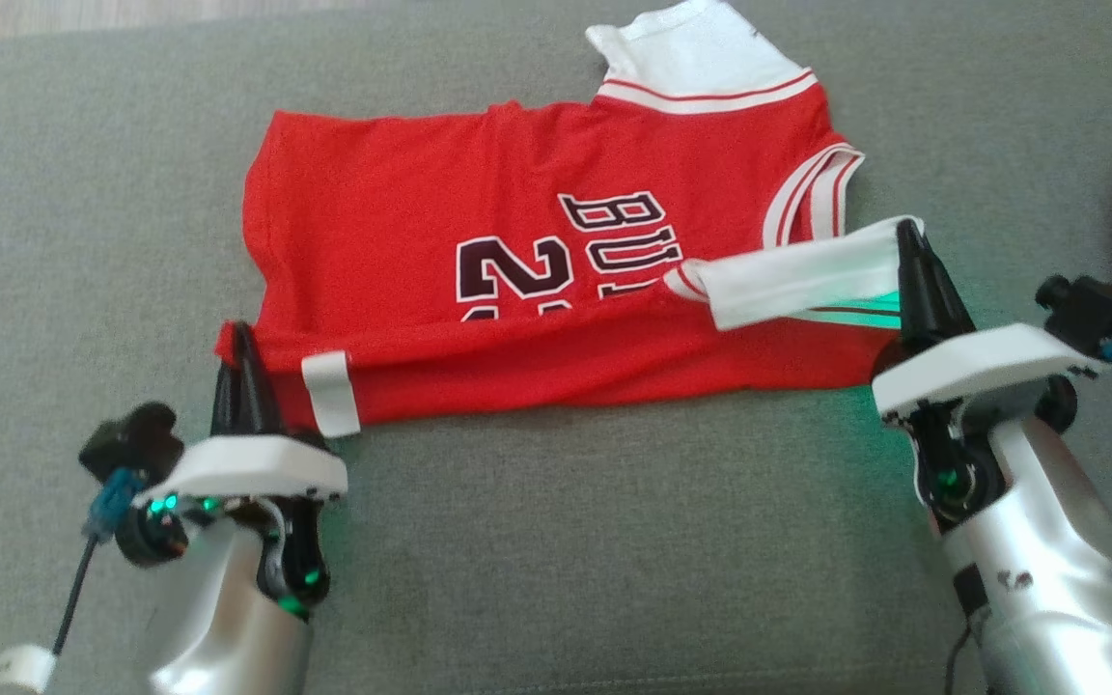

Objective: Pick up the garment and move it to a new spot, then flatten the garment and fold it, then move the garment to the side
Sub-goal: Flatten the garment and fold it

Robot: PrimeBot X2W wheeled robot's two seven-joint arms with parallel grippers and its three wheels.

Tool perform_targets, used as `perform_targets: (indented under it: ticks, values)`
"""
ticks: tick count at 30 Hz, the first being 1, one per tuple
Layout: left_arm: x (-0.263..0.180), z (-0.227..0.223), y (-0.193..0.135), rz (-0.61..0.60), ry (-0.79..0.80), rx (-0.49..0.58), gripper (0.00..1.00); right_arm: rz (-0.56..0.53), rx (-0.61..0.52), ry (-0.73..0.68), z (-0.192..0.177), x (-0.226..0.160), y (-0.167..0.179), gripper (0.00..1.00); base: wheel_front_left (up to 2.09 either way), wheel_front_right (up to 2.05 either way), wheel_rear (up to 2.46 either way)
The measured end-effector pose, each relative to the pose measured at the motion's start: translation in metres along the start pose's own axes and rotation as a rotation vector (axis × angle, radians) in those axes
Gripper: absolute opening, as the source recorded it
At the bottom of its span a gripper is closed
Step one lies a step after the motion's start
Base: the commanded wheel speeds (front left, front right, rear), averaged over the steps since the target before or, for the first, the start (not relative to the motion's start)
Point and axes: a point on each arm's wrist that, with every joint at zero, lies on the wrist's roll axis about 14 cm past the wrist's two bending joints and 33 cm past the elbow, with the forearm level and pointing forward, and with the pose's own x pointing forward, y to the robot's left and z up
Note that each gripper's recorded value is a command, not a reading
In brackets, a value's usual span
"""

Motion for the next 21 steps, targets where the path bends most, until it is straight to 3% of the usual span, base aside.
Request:
perform_targets:
  ticks: [2, 3, 4, 5, 6, 14, 17, 21]
  values:
    - [0.007, 0.002, -0.002, -0.005, -0.001, 0.004, 0.00, -0.006, -0.006, 0.013, -0.004, 0.008, -0.001, 0.00, 0.00, 0.00, 0.00]
    - [0.009, 0.001, -0.003, -0.010, 0.004, 0.011, 0.00, -0.009, -0.007, 0.013, -0.005, 0.012, -0.001, 0.08, 0.00, 0.00, 0.00]
    - [0.010, -0.001, -0.004, -0.014, 0.009, 0.019, 0.05, -0.014, -0.006, 0.012, -0.005, 0.015, -0.002, 0.50, 0.00, 0.00, 0.00]
    - [0.012, -0.001, -0.005, -0.014, 0.013, 0.024, 0.34, -0.022, -0.002, 0.005, -0.004, 0.017, -0.004, 1.00, 0.00, 0.00, 0.00]
    - [0.013, -0.001, -0.005, -0.016, 0.014, 0.034, 1.00, -0.030, -0.004, 0.000, -0.004, 0.019, -0.006, 1.00, 0.00, 0.00, 0.00]
    - [0.016, 0.024, -0.007, 0.000, -0.075, 0.210, 1.00, 0.020, -0.243, -0.053, 0.012, 0.022, 0.002, 1.00, 0.00, 0.00, 0.00]
    - [-0.003, 0.007, 0.002, -0.001, -0.040, 0.353, 1.00, 0.018, -0.364, -0.128, 0.032, 0.010, 0.001, 1.00, 0.00, 0.00, 0.00]
    - [-0.031, -0.015, 0.016, 0.011, 0.013, 0.440, 1.00, -0.014, -0.399, -0.077, 0.004, -0.021, -0.008, 1.00, 0.00, 0.00, 0.00]
